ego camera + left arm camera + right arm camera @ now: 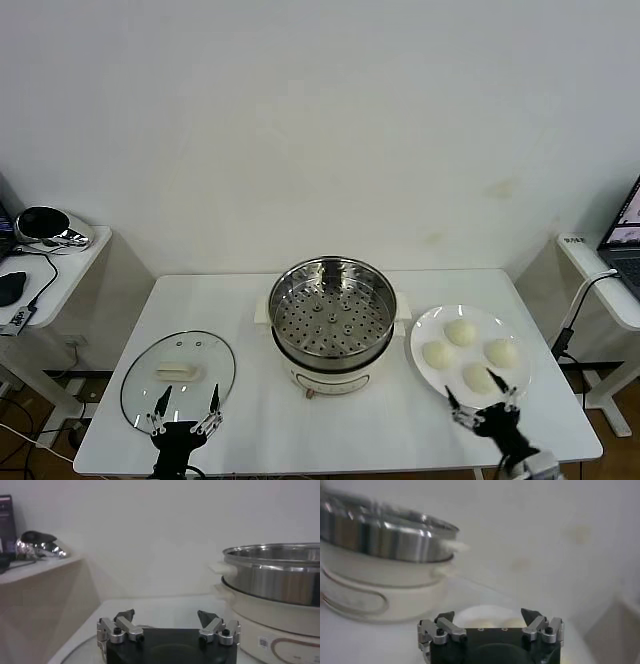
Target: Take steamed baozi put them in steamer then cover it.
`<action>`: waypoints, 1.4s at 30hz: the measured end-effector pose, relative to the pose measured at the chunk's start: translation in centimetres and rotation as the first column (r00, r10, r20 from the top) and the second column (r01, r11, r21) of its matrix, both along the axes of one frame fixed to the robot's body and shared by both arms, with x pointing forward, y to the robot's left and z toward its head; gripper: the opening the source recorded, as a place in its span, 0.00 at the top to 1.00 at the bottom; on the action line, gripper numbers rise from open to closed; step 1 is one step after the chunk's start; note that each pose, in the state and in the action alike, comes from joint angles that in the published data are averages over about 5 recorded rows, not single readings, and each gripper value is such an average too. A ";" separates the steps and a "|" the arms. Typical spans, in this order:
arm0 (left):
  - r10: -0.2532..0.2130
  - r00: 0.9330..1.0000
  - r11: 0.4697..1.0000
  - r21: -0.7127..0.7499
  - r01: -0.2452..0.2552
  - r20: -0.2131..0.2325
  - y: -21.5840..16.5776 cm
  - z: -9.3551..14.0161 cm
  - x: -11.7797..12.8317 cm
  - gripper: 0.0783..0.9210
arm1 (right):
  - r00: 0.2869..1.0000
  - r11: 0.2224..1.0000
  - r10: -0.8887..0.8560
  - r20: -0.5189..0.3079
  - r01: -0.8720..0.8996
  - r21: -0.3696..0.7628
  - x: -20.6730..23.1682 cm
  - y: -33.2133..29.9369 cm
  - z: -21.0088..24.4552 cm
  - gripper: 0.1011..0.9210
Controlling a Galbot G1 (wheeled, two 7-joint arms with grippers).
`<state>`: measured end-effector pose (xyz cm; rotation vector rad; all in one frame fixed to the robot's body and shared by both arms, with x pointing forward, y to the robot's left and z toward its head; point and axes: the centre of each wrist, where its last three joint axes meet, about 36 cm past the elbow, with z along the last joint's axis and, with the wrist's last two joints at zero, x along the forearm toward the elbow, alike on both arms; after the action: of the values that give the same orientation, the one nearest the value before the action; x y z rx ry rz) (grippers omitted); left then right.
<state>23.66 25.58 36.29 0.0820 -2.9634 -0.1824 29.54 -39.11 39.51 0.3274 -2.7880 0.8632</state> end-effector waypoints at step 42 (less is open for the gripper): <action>0.006 0.999 0.980 0.199 -0.014 0.042 2.4 0.5 -0.2 0.12 | 0.550 0.551 0.283 -0.786 -0.764 -0.337 32.3 -4.8 10.6 0.12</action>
<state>23.44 27.96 36.75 0.1270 -2.9752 -0.4819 61.82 -43.88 50.09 1.1916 -1.5298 1.4432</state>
